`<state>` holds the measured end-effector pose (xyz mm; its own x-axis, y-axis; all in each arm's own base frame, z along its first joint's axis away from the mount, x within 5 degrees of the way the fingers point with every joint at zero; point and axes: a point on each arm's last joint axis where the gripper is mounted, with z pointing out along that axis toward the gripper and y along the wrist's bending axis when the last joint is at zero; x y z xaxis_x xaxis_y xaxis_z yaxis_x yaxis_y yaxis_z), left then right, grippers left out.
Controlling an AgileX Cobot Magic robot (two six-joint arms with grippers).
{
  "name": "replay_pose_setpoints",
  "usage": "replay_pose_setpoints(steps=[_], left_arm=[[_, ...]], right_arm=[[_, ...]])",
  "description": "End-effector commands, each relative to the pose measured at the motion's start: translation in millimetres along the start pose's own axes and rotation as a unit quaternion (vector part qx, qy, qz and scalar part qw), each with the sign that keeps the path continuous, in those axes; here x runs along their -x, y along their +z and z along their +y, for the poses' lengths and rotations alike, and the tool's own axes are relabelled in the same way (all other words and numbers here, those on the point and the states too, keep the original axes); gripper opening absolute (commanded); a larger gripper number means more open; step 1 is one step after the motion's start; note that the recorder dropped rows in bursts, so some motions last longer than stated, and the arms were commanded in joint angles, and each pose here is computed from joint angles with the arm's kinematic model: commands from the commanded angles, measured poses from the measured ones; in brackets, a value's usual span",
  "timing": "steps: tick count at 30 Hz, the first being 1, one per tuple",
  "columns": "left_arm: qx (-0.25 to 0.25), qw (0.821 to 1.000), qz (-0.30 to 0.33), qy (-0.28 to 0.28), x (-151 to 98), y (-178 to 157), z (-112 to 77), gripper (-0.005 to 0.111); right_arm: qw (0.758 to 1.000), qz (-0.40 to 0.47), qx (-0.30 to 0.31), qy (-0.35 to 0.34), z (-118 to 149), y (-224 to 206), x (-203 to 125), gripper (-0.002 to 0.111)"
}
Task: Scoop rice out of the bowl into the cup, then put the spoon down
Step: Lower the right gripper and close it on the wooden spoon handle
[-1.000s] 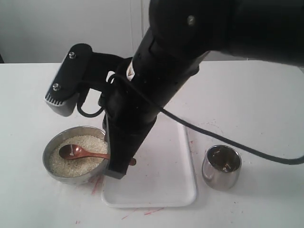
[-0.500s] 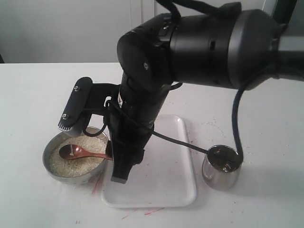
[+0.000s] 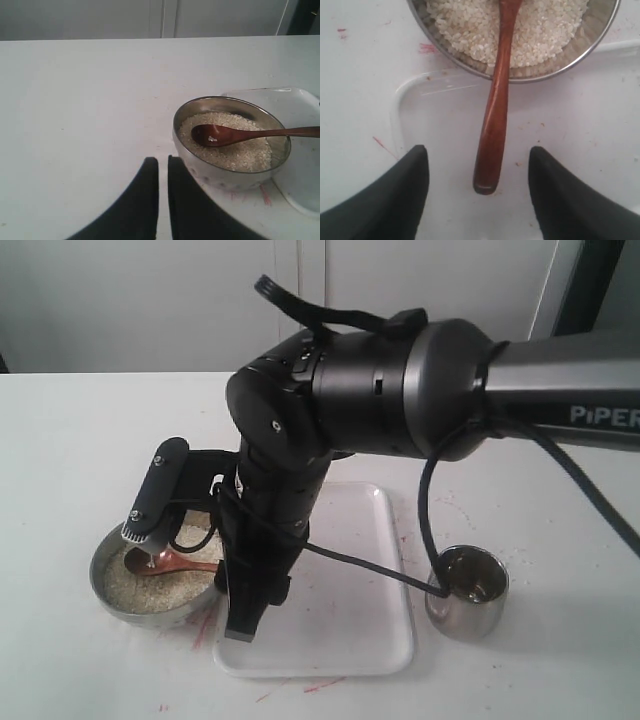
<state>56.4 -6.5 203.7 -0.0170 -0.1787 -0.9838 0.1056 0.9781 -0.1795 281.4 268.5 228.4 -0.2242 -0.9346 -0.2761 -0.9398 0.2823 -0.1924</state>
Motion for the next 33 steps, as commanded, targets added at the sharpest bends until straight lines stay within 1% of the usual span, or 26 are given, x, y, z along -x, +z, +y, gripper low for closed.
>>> replay_pose_setpoints(steps=[1, 10, 33], left_arm=[[0.000, 1.000, -0.005, -0.004, 3, 0, -0.4, 0.014], [0.000, 1.000, -0.005, -0.004, 3, 0, -0.4, 0.014], [0.000, 1.000, -0.005, -0.004, 3, 0, -0.4, 0.014]], right_arm=[[1.000, -0.010, -0.009, 0.000, -2, 4, 3, 0.056], [0.999, 0.009, -0.022, -0.022, -5, 26, 2, 0.056], [1.000, 0.007, -0.022, -0.020, -5, 30, 3, 0.055]])
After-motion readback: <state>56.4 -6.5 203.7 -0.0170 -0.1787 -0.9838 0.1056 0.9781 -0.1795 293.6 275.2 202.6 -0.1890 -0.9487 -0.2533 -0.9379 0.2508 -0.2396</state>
